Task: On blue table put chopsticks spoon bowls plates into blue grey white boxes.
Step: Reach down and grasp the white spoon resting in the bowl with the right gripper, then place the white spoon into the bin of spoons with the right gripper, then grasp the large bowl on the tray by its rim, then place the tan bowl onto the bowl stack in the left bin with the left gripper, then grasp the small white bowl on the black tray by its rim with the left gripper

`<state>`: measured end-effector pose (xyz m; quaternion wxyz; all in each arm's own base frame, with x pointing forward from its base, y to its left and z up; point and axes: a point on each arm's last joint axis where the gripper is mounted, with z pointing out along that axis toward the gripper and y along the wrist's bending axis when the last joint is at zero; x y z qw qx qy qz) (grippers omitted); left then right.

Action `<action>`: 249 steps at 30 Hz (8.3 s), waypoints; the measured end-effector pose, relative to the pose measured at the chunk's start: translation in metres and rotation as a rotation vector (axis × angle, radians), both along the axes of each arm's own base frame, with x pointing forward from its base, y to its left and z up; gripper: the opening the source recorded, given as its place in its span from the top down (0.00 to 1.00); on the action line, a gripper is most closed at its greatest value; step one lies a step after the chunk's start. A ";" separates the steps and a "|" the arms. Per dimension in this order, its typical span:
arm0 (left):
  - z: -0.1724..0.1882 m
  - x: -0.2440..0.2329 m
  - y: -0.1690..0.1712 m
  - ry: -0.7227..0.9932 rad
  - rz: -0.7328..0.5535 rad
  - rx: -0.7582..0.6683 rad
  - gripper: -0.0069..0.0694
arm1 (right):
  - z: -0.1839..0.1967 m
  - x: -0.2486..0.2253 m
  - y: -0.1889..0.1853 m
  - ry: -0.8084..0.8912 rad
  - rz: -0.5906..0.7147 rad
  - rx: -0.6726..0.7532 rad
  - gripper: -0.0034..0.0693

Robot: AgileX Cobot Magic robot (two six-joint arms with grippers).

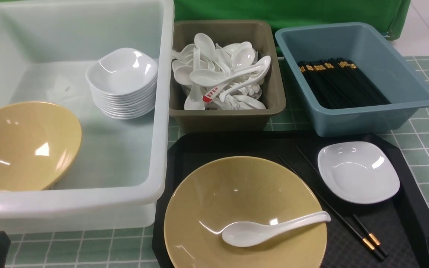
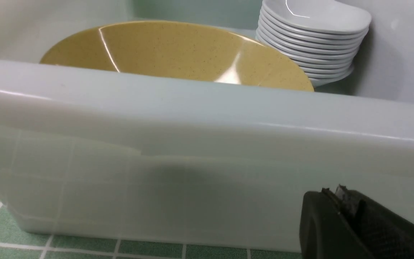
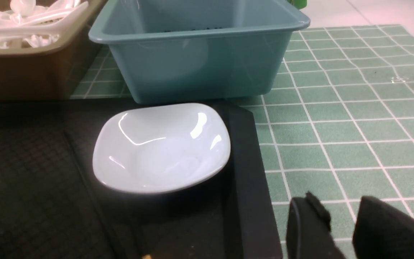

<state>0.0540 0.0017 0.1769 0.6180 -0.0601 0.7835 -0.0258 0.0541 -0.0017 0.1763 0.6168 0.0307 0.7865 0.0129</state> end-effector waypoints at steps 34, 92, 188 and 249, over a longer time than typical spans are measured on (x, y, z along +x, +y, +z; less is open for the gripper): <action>0.133 0.019 -0.024 0.107 -0.195 -0.300 0.93 | 0.112 0.013 0.021 0.078 0.200 0.261 0.83; 0.147 0.084 -0.093 0.443 -0.831 0.175 0.93 | 0.017 0.203 0.259 1.029 1.387 -1.086 0.59; 0.171 0.171 0.118 0.642 0.164 -0.356 0.90 | 0.254 0.137 0.275 0.417 1.230 -0.769 0.89; 0.154 0.180 -0.245 0.717 -1.067 0.415 0.93 | 0.061 0.153 0.105 1.116 0.583 -0.360 0.61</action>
